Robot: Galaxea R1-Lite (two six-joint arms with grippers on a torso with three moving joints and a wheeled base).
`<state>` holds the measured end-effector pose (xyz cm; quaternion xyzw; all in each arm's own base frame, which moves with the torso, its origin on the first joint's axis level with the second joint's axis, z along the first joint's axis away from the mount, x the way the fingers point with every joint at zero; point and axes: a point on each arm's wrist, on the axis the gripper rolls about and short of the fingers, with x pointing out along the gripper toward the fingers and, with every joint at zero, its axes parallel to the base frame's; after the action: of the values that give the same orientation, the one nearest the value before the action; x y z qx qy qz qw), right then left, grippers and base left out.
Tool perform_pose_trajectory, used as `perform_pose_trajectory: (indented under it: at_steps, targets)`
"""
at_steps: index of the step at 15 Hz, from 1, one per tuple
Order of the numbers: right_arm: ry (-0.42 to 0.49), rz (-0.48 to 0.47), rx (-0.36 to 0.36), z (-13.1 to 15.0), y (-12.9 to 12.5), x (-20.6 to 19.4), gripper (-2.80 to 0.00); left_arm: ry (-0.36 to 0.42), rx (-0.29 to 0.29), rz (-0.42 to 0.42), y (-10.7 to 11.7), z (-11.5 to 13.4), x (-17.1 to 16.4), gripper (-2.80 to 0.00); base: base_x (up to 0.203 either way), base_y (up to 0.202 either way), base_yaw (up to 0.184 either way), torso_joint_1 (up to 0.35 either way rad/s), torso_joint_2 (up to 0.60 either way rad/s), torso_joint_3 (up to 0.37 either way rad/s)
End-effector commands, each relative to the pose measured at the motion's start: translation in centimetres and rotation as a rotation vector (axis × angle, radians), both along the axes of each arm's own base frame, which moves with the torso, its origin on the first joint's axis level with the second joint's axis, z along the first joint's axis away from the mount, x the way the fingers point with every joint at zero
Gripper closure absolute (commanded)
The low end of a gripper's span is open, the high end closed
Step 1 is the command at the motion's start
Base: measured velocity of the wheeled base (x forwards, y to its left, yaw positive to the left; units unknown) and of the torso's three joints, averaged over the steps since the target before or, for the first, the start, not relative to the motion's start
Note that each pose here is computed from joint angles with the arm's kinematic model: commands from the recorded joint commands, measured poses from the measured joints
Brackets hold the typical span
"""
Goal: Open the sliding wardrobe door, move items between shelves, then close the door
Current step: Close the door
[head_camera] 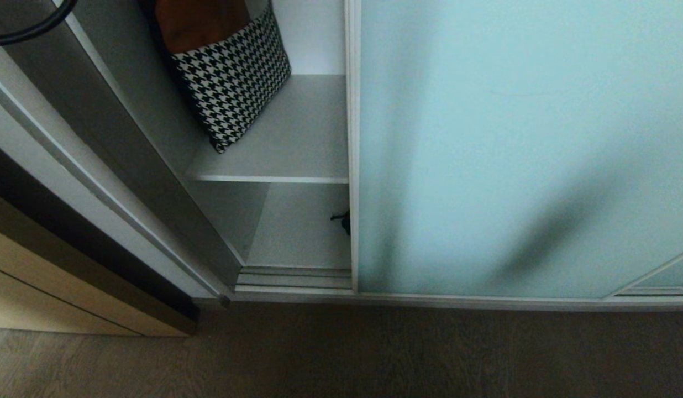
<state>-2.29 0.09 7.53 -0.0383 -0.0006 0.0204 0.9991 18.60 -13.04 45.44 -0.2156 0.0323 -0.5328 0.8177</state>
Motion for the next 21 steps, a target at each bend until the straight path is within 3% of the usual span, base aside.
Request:
perform_pose_trajectory:
  at_steps: [1, 5, 8, 14, 18, 21]
  targets:
    - [0.001, 0.002, -0.001, 0.0, 0.0, 0.0, 0.00, 0.052, 0.001, -0.048, -0.8, -0.6, 0.9, 0.00, 0.000, 0.000, 0.000, 0.000, 0.00, 0.000]
    - [0.000, 0.002, -0.001, 0.0, 0.0, 0.0, 0.00, 0.080, 0.012, -0.037, -3.5, -2.7, 4.8, 0.00, 0.000, 0.000, 0.000, 0.000, 0.00, 0.000]
    - [0.000, 0.001, -0.001, 0.0, 0.0, 0.0, 0.00, 0.091, -0.003, 0.046, -5.8, -4.6, 7.9, 0.00, 0.000, 0.000, 0.000, 0.000, 0.00, 0.000]
    - [0.000, 0.001, -0.002, 0.0, 0.0, 0.0, 0.00, 0.145, -0.056, 0.111, -7.4, -6.2, 9.9, 0.00, 0.000, 0.000, 0.000, 0.000, 0.00, 0.000]
    - [0.001, 0.001, -0.002, 0.0, 0.0, 0.0, 0.00, 0.168, -0.073, 0.231, -8.2, -7.4, 11.2, 0.00, 0.000, 0.000, 0.000, 0.000, 0.00, 0.000]
    - [-0.002, 0.002, 0.000, 0.0, 0.0, 0.0, 0.00, 0.164, -0.094, 0.302, -7.6, -6.9, 10.6, 0.00, 0.000, 0.000, 0.000, 0.000, 0.00, 0.000]
